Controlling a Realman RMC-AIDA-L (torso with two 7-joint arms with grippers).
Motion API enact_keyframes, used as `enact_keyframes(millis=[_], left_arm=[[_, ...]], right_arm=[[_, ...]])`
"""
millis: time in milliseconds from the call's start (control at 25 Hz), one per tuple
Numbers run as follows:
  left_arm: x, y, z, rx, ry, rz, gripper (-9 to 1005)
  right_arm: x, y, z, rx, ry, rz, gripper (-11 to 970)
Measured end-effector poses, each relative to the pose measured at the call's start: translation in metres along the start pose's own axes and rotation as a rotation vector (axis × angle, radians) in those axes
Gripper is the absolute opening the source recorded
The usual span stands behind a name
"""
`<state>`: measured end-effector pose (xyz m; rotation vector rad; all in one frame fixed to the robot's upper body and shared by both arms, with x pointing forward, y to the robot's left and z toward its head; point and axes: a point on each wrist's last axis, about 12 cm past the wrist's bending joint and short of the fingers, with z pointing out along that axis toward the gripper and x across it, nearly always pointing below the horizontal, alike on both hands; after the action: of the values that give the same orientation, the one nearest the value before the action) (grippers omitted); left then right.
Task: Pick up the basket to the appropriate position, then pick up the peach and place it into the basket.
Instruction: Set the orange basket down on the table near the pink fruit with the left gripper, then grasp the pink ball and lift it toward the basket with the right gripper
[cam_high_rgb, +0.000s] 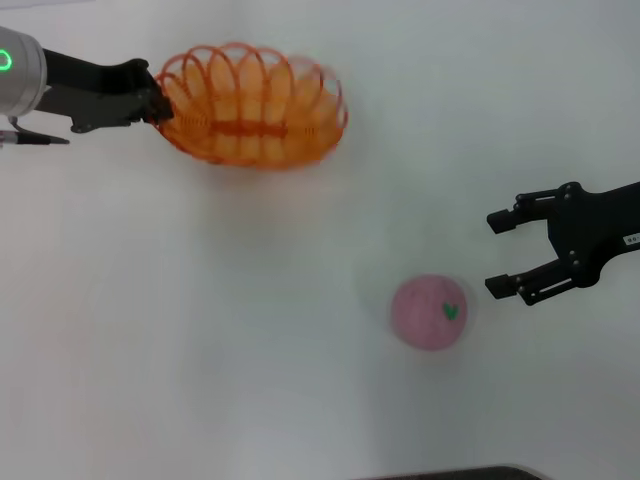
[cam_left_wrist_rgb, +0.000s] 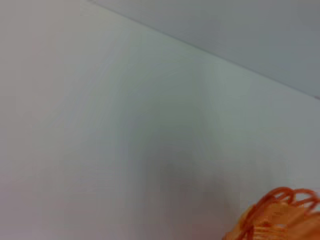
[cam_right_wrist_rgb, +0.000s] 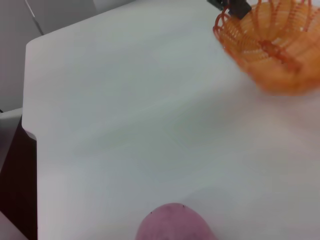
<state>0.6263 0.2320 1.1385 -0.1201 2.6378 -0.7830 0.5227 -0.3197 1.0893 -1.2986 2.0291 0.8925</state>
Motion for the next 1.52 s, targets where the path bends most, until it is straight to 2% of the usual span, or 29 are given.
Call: enact_keyframes(millis=[240,560,720,880,1000,1200,1320,1440,1520], left_arm=[[0.002,-0.002,0.003,-0.018,0.011,0.009,99],[0.005,0.006,-0.008,-0.042,0.002,0.026,369],[0.008,0.007,-0.021,-0.055,-0.021,0.082,493],[0.016,0.006,-0.035,-0.031,-0.047,0.213,518],[0.023,0.008,-0.049,0.020,-0.083,0.324,524],[0.046,0.021,-0.075,0.192,-0.169,0.513,523],[0.069,0.035,-0.094,0.372,-0.282,0.631,523],[0.089,0.051,-0.108,0.492,-0.347,0.708,524],[0.102,0.061,-0.112,0.531,-0.344,0.741,538]], right_arm=[[0.000,0.002,0.001,-0.006,-0.004,0.004,937],[0.001,0.002,-0.001,0.001,-0.013,0.011,937],[0.000,0.002,-0.002,0.005,-0.026,0.020,937],[-0.002,0.001,-0.003,0.007,-0.046,0.038,937],[-0.004,0.001,-0.004,0.003,-0.067,0.058,937],[-0.012,0.001,-0.003,-0.011,-0.111,0.095,936],[-0.016,0.001,-0.002,-0.019,-0.132,0.113,936],[-0.019,0.000,-0.002,-0.022,-0.139,0.130,936],[-0.022,-0.001,-0.002,-0.024,-0.144,0.146,936]])
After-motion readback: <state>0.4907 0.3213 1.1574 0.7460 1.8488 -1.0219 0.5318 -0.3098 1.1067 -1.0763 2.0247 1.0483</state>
